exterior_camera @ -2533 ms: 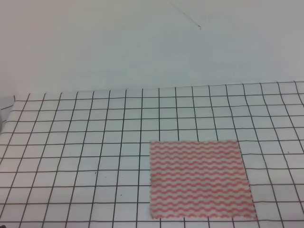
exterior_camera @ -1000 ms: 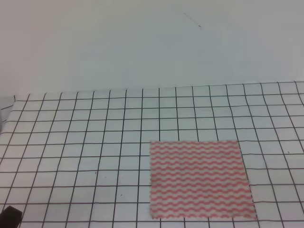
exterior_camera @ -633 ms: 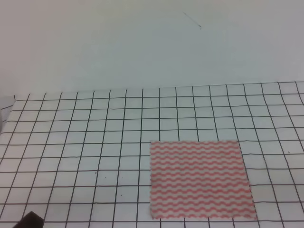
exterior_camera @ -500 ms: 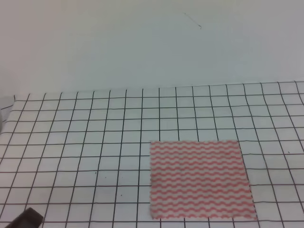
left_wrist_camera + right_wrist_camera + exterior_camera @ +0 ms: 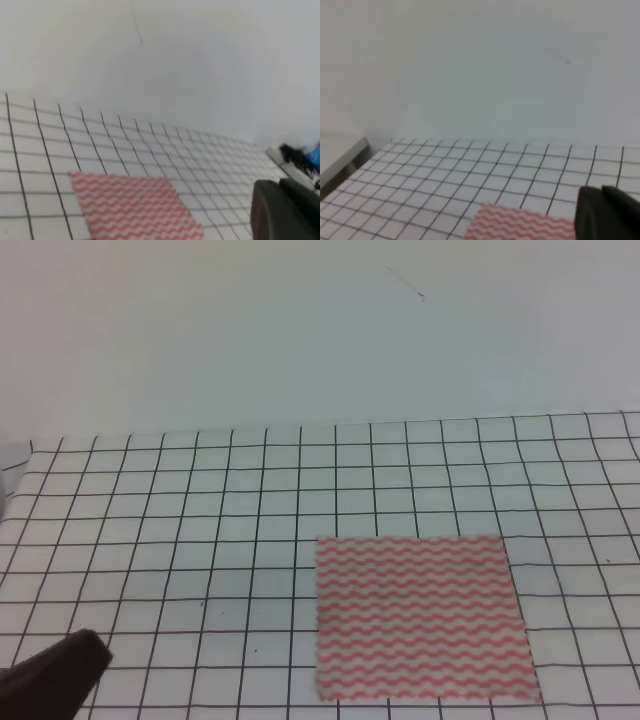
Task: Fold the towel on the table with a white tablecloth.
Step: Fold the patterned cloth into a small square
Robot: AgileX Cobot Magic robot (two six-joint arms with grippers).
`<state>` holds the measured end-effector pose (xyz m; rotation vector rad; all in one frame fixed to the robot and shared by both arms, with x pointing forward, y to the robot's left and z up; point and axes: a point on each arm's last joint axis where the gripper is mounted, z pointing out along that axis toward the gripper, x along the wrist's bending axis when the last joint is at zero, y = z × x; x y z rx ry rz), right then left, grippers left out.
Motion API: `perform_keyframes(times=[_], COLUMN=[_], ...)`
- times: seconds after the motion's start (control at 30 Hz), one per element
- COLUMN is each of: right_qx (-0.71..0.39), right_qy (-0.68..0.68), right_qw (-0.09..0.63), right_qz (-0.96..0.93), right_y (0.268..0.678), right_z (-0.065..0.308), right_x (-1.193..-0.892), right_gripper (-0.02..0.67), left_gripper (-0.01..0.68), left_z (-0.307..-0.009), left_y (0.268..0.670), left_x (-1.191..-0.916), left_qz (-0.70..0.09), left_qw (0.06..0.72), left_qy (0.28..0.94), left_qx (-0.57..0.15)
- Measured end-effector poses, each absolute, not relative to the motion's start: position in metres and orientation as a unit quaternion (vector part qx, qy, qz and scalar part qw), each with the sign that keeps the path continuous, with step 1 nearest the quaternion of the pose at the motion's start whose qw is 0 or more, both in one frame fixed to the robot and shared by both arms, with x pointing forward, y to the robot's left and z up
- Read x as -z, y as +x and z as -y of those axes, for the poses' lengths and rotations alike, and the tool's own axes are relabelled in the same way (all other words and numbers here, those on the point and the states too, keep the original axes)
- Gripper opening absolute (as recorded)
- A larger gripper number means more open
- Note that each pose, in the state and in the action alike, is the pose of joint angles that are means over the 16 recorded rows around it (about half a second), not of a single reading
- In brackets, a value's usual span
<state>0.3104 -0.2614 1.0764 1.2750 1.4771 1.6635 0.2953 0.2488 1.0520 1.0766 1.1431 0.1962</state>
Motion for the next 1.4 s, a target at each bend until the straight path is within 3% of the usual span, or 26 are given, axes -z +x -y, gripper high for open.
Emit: perform_keyframes(times=[0.57, 0.8, 1.1, 1.4], right_qx=[-0.543, -0.539, -0.534, -0.536], right_qy=[0.486, 0.489, 0.492, 0.484], right_qw=[0.214, 0.215, 0.215, 0.211], right_qz=[-0.651, -0.652, -0.652, -0.659], right_y=[0.35, 0.352, 0.355, 0.354], right_z=[0.254, 0.255, 0.256, 0.253], right_x=[-1.063, -1.062, -1.061, -1.061], right_gripper=[-0.001, -0.001, -0.001, -0.001], left_gripper=[-0.002, -0.002, -0.002, -0.002], left_z=[-0.224, -0.216, -0.184, -0.156], left_y=[0.369, 0.391, 0.398, 0.406], left_x=[-1.034, -1.021, -1.004, -0.985], left_qz=[-0.595, -0.599, -0.597, -0.642], left_qw=[0.518, 0.469, 0.426, 0.397], left_qy=[0.61, 0.643, 0.674, 0.651], left_qx=[0.074, 0.084, 0.085, 0.082])
